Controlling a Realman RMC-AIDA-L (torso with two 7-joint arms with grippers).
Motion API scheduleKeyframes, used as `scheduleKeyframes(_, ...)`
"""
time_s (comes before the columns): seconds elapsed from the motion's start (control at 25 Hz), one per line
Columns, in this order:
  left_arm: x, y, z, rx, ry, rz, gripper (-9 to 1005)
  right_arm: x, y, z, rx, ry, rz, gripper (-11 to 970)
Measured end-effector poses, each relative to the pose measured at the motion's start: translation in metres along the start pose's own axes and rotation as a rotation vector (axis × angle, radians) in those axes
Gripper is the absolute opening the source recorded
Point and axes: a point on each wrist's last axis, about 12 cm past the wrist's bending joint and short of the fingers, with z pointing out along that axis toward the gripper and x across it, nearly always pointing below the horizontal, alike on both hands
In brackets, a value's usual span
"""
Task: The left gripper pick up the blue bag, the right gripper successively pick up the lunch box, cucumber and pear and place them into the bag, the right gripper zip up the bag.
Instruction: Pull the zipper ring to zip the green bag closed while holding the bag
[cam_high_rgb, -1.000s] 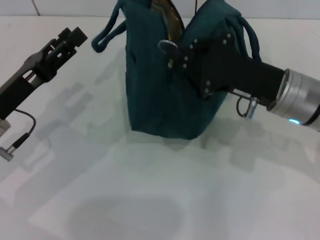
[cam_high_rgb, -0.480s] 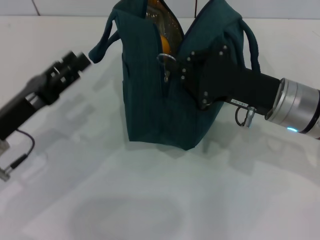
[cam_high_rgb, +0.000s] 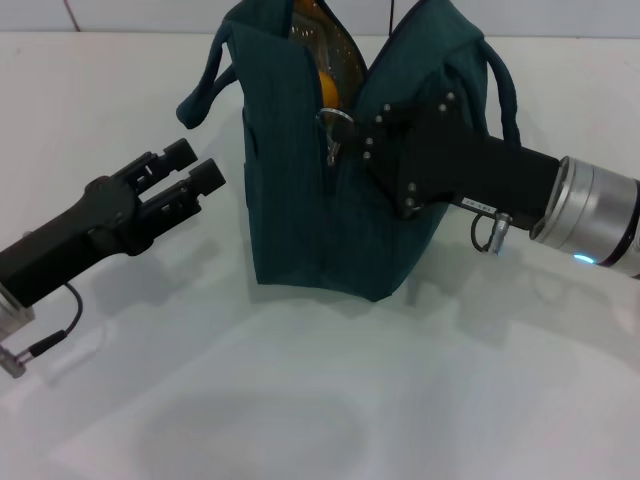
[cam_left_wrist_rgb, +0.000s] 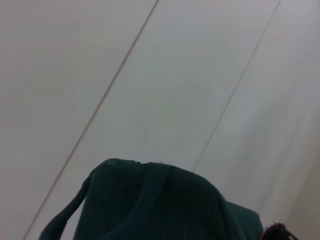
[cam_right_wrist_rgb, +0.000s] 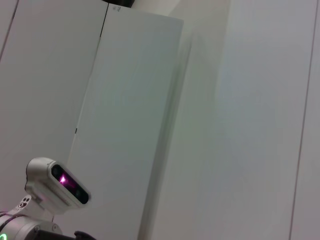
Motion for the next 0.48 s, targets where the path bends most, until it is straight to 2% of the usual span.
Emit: scheduleKeyframes(0.48, -0.004, 0.001, 0.028, 0.087, 0.072, -0.062, 726, -0.001, -0.001, 0.002, -0.004, -0.004, -0.002, 10)
